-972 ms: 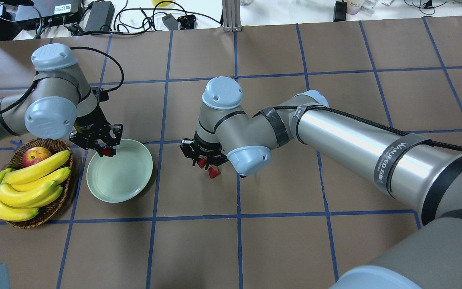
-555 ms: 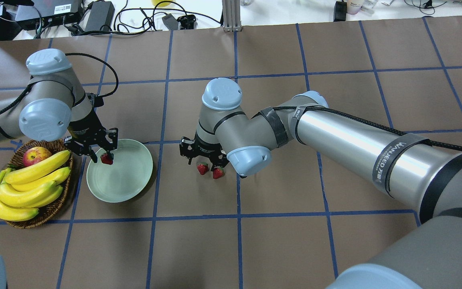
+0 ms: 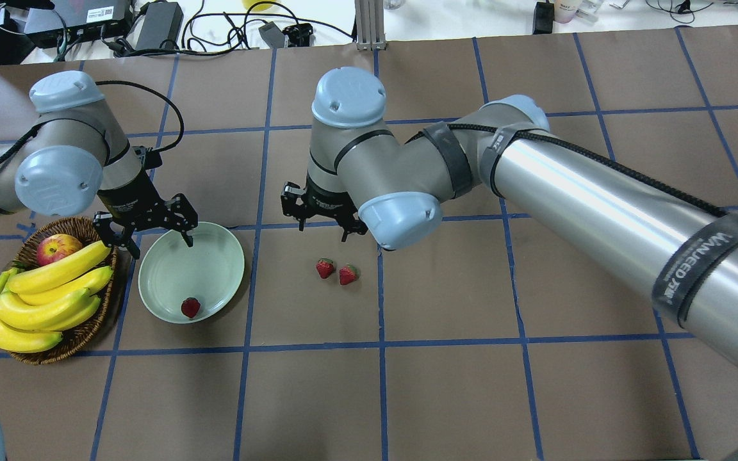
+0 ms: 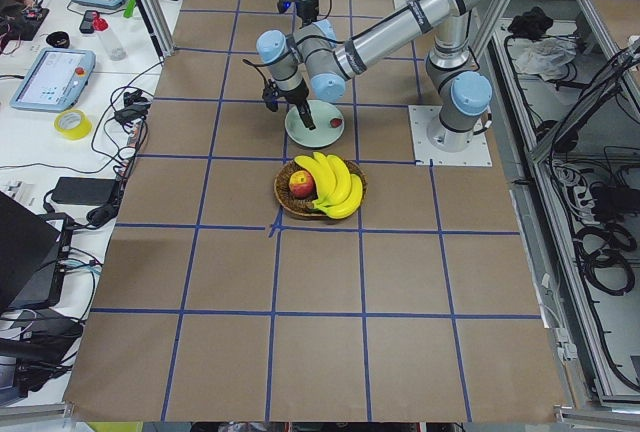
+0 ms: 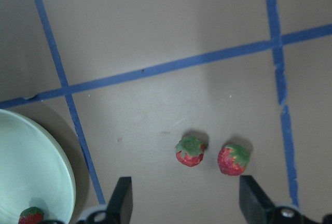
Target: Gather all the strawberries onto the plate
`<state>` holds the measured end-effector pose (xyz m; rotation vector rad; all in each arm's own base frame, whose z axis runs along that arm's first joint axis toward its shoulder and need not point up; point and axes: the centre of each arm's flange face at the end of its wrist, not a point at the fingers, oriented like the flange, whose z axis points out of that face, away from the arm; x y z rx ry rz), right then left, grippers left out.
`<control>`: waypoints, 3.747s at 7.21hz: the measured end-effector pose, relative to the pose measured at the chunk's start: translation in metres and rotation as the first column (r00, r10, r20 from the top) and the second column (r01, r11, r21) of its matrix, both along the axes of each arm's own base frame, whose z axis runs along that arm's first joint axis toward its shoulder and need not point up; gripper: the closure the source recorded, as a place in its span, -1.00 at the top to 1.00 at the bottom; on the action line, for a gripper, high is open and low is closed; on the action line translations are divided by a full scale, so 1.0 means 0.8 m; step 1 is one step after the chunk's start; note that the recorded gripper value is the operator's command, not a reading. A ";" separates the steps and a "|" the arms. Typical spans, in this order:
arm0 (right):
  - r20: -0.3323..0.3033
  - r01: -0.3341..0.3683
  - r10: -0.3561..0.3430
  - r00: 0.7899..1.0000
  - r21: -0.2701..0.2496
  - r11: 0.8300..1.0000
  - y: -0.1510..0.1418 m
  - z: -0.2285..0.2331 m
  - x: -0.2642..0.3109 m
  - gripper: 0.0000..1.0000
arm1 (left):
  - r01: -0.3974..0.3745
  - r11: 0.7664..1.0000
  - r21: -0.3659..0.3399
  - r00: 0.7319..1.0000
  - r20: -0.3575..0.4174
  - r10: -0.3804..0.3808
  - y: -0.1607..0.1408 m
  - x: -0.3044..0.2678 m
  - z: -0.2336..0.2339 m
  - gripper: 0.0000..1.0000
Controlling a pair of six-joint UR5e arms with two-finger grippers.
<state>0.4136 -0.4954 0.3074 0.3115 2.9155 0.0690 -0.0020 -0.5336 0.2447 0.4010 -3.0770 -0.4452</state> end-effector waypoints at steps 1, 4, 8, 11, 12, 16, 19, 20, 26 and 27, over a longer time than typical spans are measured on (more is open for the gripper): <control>-0.028 0.003 -0.004 1.000 -0.024 1.000 -0.018 0.057 -0.027 0.71 | 0.002 0.999 -0.039 0.999 -0.039 -0.004 -0.012 -0.019 0.015 1.00; -0.095 -0.005 0.004 0.995 -0.013 1.000 -0.049 0.206 -0.177 0.99 | 0.055 0.992 -0.118 0.994 -0.089 -0.065 -0.017 -0.145 0.031 1.00; -0.218 -0.165 0.161 0.962 0.000 0.986 0.023 0.307 -0.302 0.96 | 0.165 0.972 -0.167 0.966 -0.174 -0.194 0.023 -0.277 -0.006 0.95; -0.230 -0.219 0.206 0.951 -0.032 0.975 0.060 0.303 -0.311 1.00 | 0.195 0.971 -0.139 0.959 -0.179 -0.219 0.060 -0.288 -0.053 0.41; -0.234 -0.222 0.201 0.951 -0.065 0.973 0.059 0.304 -0.311 1.00 | 0.197 0.972 -0.127 0.959 -0.180 -0.218 0.063 -0.288 -0.062 0.28; -0.242 -0.223 0.183 0.953 -0.149 0.964 0.047 0.309 -0.309 1.00 | 0.200 0.976 -0.090 0.959 -0.184 -0.214 0.067 -0.289 -0.084 0.20; -0.243 -0.228 0.187 0.952 -0.152 0.962 0.047 0.310 -0.310 1.00 | 0.199 0.976 -0.083 0.959 -0.187 -0.211 0.068 -0.290 -0.088 -0.22; -0.244 -0.234 0.193 0.950 -0.152 0.960 0.047 0.310 -0.310 1.00 | 0.198 0.977 -0.083 0.959 -0.189 -0.210 0.068 -0.290 -0.088 -0.38; -0.242 -0.242 0.202 0.949 -0.148 0.959 0.047 0.309 -0.310 1.00 | 0.157 0.982 -0.108 0.968 -0.180 -0.174 0.049 -0.293 -0.065 -1.00; -0.241 -0.242 0.202 0.949 -0.148 0.959 0.047 0.309 -0.310 1.00 | 0.143 0.983 -0.111 0.971 -0.176 -0.161 0.039 -0.295 -0.049 0.66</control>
